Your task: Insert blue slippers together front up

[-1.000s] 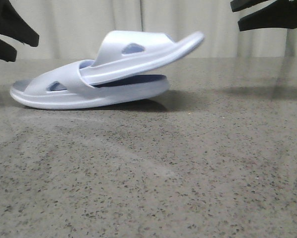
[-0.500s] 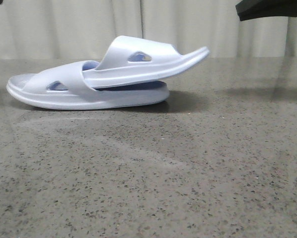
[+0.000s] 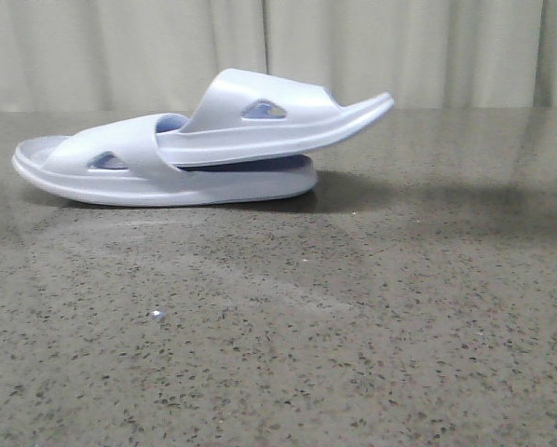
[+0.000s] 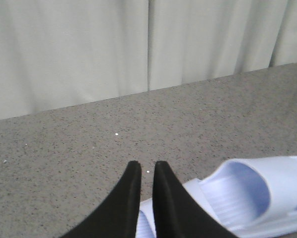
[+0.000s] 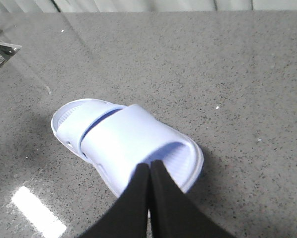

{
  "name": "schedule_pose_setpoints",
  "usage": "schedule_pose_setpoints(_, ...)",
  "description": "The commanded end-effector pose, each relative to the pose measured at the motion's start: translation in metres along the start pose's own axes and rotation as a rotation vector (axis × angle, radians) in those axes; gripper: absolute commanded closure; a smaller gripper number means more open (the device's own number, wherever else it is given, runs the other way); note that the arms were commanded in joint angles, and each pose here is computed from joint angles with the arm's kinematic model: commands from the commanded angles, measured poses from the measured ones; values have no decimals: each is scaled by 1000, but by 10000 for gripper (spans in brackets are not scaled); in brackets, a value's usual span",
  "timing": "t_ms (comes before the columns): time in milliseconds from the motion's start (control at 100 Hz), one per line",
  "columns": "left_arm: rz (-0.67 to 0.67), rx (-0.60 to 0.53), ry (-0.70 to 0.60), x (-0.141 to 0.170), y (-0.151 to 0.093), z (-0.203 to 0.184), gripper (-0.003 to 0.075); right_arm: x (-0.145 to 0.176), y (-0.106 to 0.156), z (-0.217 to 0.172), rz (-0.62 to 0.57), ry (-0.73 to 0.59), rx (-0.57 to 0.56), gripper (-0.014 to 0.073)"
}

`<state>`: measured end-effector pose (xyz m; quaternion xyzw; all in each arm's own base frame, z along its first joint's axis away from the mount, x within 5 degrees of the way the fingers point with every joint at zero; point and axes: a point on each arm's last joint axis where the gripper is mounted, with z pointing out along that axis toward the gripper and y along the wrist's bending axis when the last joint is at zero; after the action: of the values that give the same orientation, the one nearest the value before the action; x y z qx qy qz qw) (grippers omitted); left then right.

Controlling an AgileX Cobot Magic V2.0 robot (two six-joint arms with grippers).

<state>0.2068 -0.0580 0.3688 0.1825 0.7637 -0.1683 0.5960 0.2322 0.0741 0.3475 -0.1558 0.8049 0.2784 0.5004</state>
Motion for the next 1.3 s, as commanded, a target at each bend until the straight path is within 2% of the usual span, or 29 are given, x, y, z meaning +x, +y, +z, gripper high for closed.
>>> schedule_pose_setpoints(0,9,-10,-81,-4,-12,-15,705,7,18,-21,-43,-124,72,673)
schedule_pose_setpoints(170,4,-17,-158,11,-29,-41,705,58,33,-50,-84,-199,133,673)
schedule_pose_setpoints(360,-33,-12,-239,33,-39,-74,705,106,37,-79,-56,-246,98,673)
schedule_pose_setpoints(680,-116,-47,-258,106,-40,-100,705,177,26,-83,8,-168,85,673)
schedule_pose_setpoints(910,-205,-86,-317,121,-37,-110,705,191,31,-80,32,-93,4,673)
schedule_pose_setpoints(1290,-233,-70,-313,122,-38,-109,705,192,31,-80,45,-89,-6,673)
